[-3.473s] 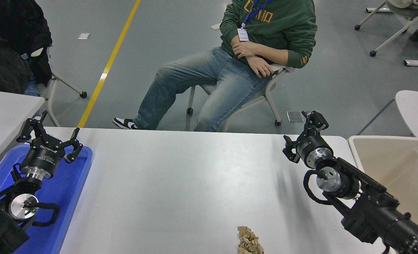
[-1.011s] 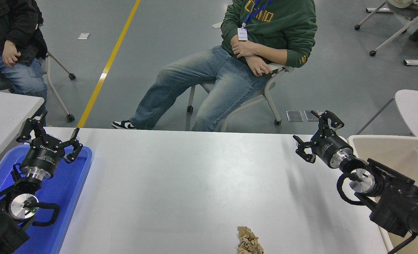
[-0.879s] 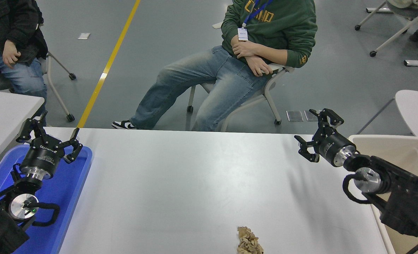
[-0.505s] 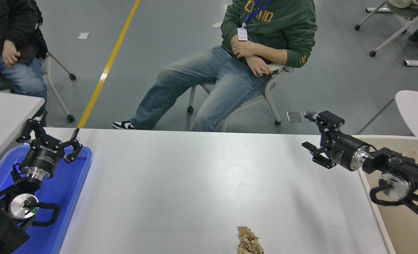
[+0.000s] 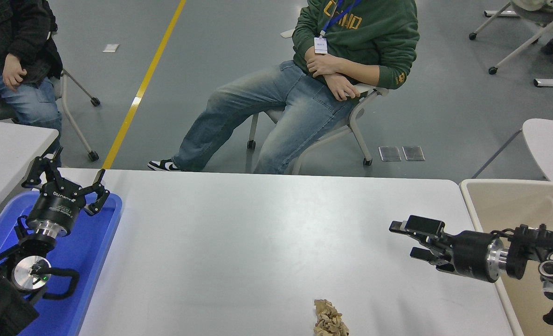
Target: Clean the table surface
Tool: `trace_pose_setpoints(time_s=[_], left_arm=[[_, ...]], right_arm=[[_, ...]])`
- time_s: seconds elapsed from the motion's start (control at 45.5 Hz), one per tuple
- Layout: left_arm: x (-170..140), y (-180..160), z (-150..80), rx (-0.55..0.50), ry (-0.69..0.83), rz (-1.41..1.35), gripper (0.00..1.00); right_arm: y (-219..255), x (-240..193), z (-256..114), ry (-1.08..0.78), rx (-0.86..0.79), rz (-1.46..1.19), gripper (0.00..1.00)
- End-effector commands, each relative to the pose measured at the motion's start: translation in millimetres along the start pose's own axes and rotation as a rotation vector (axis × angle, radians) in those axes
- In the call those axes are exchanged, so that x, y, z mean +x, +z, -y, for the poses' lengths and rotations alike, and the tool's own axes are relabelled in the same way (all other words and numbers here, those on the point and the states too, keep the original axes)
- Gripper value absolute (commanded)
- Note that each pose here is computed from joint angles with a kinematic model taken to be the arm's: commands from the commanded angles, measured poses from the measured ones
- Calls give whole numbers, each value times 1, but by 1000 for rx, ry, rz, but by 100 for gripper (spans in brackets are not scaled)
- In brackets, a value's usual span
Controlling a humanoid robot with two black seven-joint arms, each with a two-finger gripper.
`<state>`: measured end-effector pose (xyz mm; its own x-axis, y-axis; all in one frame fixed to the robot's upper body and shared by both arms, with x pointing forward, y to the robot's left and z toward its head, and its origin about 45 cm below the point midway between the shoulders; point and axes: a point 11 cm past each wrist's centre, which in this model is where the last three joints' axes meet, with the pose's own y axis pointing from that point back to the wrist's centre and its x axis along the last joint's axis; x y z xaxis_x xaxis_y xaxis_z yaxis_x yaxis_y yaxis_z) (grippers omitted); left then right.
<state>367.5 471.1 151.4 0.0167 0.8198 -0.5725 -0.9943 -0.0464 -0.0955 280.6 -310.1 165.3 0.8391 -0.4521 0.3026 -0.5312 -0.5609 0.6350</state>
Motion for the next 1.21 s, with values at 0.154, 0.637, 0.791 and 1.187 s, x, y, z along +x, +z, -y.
trace_pose_setpoints(time_s=[0.154,0.637,0.791,1.187], left_arm=[[0,0,0,0,0,0,100],[0,0,0,0,0,0,100],[0,0,0,0,0,0,100],[0,-1,0,1,0,-1,100]], right_arm=[[-4,-52,11,-189,-41,-106,100],[-17,-101,62,-314,-1,-148,100],[-15,-103,74,-316,-16,-182,100],[-10,-107,95,-316,-33,-223,99]])
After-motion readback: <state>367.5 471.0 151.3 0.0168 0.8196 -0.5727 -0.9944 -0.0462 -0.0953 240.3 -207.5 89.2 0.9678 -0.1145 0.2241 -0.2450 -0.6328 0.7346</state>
